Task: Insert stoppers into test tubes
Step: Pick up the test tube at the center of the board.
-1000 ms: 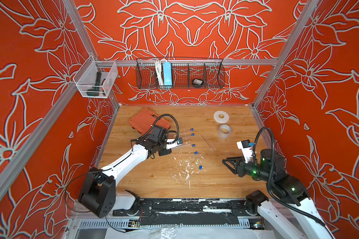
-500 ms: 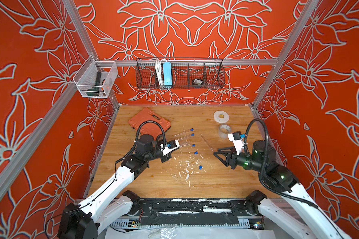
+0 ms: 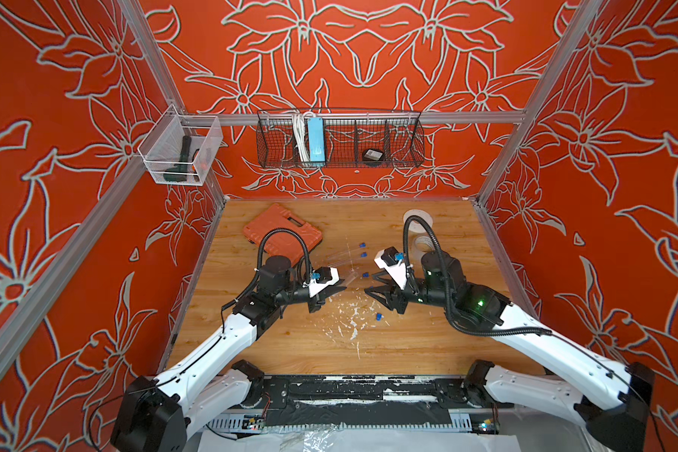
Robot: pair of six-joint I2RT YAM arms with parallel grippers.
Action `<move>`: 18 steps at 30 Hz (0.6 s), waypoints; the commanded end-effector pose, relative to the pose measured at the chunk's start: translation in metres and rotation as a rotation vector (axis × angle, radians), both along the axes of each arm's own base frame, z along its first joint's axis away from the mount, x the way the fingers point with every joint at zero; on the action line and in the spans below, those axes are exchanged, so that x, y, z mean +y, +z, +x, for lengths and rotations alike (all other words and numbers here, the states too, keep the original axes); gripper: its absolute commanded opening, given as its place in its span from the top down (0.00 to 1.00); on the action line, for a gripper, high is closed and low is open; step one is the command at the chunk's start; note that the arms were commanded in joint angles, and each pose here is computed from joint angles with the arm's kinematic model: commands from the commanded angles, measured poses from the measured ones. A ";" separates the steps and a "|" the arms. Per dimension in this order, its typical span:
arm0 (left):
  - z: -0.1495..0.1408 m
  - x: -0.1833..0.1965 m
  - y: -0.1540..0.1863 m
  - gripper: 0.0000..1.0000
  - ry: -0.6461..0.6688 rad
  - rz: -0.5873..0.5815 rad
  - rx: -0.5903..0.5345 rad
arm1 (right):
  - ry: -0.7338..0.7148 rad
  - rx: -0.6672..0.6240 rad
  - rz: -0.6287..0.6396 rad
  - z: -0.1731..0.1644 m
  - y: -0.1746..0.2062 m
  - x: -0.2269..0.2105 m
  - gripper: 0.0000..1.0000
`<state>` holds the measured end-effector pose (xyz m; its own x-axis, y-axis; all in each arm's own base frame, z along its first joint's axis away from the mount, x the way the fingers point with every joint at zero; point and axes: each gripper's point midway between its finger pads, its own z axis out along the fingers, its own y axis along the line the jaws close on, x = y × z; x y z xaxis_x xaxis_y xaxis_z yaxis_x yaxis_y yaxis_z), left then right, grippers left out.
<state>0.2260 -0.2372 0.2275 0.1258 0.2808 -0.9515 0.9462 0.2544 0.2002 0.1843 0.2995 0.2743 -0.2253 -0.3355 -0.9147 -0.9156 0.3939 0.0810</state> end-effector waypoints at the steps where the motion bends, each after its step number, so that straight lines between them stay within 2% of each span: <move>1: -0.008 -0.005 0.006 1.00 -0.052 -0.031 0.001 | -0.006 -0.154 0.049 0.011 0.029 0.010 0.50; 11: -0.007 -0.009 -0.003 1.00 -0.069 -0.024 0.046 | 0.055 -0.140 0.054 0.008 0.026 0.039 0.54; 18: -0.006 -0.010 -0.002 1.00 -0.069 -0.028 0.049 | 0.046 -0.121 0.033 0.011 0.018 0.046 0.62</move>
<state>0.2227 -0.2432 0.2166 0.0735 0.2727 -0.9593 0.9668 0.2165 0.1357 0.1910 0.3393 0.2731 -0.1356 -0.3473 -0.9279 -0.9394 0.3427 0.0090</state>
